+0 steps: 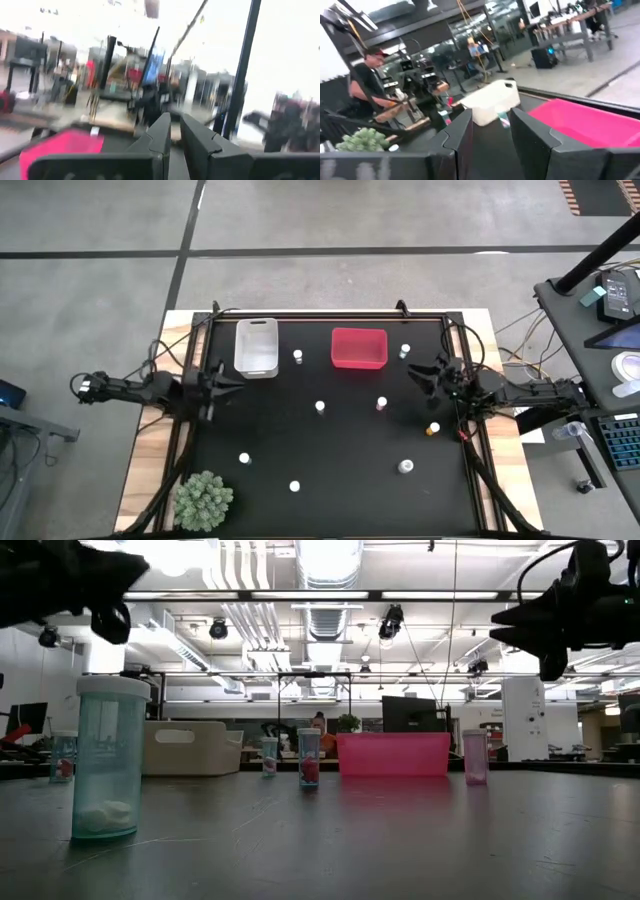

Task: Pick and place medicine bottles into bin by pill shape (circle, oval)
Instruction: Put the blue capsule bottle into the gray bin

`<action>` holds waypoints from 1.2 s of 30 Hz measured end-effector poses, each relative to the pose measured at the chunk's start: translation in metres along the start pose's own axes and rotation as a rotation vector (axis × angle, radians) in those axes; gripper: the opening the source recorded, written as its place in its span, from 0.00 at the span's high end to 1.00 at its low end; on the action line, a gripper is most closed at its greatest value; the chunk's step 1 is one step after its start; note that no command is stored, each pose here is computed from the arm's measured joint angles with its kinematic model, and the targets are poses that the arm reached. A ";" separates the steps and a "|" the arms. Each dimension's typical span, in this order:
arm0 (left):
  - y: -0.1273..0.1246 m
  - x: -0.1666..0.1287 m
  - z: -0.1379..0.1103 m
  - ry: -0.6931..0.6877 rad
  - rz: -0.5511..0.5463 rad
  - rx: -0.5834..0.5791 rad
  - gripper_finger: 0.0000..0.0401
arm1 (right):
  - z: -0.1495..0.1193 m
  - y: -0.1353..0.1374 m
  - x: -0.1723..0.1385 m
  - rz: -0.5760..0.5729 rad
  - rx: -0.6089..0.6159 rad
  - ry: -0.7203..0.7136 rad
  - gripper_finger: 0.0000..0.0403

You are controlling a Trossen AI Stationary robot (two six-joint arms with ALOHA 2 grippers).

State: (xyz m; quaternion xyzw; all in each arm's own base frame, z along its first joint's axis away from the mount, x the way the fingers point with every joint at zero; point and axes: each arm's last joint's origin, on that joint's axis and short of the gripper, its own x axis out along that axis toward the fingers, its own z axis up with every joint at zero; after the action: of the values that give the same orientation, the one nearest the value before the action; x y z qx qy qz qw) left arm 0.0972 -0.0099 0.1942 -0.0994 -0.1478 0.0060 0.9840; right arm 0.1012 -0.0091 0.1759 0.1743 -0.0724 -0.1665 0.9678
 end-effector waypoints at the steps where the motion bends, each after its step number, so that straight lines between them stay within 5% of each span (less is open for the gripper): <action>1: 0.000 0.000 0.003 -0.030 -0.005 -0.007 0.93 | 0.000 0.000 0.000 0.001 -0.002 -0.004 0.69; 10: -0.002 -0.001 0.016 -0.161 -0.021 -0.005 0.93 | 0.001 0.000 0.000 0.004 -0.002 -0.011 0.69; 19: -0.003 0.005 0.035 -0.223 0.077 -0.003 0.93 | 0.002 0.001 0.000 0.005 -0.003 -0.018 0.69; 32: -0.019 0.067 0.065 -0.052 0.140 -0.041 0.93 | 0.019 0.006 -0.002 0.040 -0.184 -0.194 0.69; 36: -0.025 0.097 0.070 0.097 0.166 -0.024 0.93 | 0.026 0.008 -0.003 0.043 -0.248 -0.269 0.69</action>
State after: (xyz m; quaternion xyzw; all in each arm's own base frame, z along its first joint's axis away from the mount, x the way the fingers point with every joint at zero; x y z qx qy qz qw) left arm 0.1693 -0.0173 0.2931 -0.1231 -0.0911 0.0809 0.9849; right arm 0.0953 -0.0092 0.2028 0.0282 -0.1837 -0.1750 0.9669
